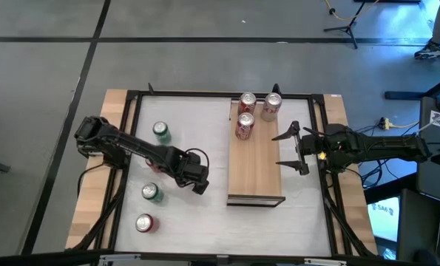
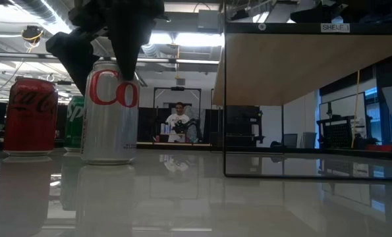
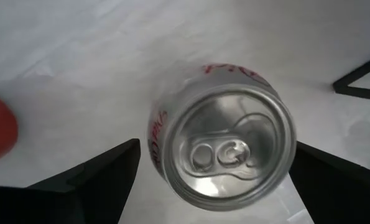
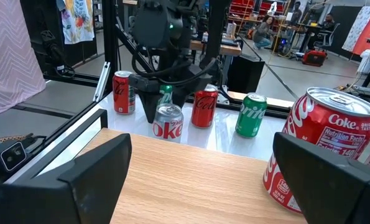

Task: Place canned beverage on shelf
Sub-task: Put the silver soda can on the shelf aligned with the other silver soda can

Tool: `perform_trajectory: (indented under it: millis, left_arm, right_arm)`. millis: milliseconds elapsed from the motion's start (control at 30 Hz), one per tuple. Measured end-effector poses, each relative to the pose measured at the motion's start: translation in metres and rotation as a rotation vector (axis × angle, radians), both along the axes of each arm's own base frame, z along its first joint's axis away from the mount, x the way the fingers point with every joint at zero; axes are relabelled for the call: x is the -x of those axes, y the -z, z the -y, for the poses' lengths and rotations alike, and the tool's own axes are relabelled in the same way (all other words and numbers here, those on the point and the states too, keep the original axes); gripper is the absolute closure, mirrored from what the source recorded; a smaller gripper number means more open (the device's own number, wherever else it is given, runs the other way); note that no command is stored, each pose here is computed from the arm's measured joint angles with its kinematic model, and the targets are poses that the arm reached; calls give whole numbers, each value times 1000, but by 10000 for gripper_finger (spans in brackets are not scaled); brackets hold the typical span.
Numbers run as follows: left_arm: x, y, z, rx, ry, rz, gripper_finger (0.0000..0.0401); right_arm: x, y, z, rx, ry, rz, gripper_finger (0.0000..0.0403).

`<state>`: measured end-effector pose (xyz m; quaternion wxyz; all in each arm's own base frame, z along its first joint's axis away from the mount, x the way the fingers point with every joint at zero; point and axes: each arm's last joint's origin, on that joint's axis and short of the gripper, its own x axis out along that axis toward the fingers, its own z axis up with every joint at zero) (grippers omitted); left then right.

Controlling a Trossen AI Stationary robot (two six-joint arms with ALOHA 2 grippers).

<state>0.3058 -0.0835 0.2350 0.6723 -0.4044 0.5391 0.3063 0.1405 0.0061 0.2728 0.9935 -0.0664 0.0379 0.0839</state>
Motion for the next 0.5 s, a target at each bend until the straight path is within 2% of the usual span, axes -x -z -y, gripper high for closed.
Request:
perform_trajectory:
  millis: [267, 500]
  left_arm:
    - [-3, -1, 4, -104, -9, 72, 18]
    - [-3, -1, 4, -109, -10, 74, 18]
  right_arm:
    - [0, 0, 0, 0, 0, 0, 17]
    - [0, 0, 0, 0, 0, 0, 17]
